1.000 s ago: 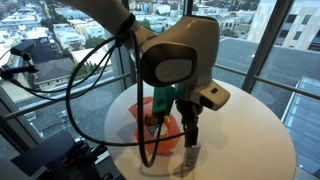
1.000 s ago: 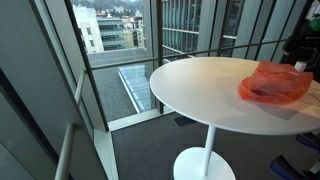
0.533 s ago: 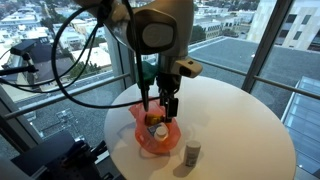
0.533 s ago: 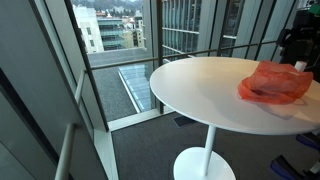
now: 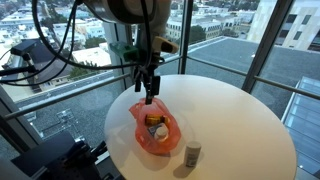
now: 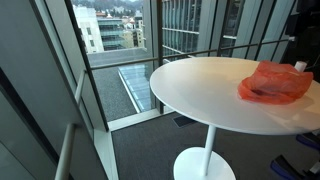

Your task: Remove the paper roll from the plastic bag

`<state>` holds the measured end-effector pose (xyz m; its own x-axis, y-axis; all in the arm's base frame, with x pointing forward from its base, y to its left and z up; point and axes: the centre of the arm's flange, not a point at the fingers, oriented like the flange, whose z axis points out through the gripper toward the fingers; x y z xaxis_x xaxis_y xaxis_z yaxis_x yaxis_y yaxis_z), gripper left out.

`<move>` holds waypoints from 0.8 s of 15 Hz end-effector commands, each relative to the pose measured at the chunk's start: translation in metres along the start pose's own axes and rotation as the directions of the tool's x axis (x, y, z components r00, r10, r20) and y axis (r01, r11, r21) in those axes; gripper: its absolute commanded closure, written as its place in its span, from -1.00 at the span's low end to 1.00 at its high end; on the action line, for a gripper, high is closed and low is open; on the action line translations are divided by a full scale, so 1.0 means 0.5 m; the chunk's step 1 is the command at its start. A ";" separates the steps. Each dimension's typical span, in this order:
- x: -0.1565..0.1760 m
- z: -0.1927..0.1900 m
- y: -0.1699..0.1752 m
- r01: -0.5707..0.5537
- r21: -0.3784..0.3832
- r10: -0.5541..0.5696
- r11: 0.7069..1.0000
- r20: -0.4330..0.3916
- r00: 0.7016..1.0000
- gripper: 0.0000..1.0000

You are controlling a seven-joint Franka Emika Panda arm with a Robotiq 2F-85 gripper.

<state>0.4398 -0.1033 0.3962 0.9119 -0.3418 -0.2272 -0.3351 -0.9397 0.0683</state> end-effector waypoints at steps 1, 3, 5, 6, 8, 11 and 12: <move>-0.058 -0.072 -0.010 0.102 -0.016 -0.102 0.995 -0.010 0.995 -1.00; -0.086 -0.110 -0.015 0.132 -0.018 -0.133 0.991 -0.038 0.990 -1.00; -0.108 -0.147 -0.017 0.147 -0.023 -0.149 0.989 -0.079 0.986 -1.00; -0.118 -0.164 -0.018 0.154 -0.023 -0.156 0.988 -0.095 0.983 -1.00; -0.133 -0.191 -0.018 0.166 -0.018 -0.167 0.986 -0.126 0.978 -1.00; -0.128 -0.180 -0.019 0.144 -0.005 -0.143 0.990 -0.140 0.980 -1.00; -0.131 -0.185 -0.018 0.146 -0.005 -0.145 0.989 -0.146 0.979 -1.00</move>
<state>0.4050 -0.0736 0.5003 0.9756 -0.2001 -0.0899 -0.1973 -0.9796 0.0392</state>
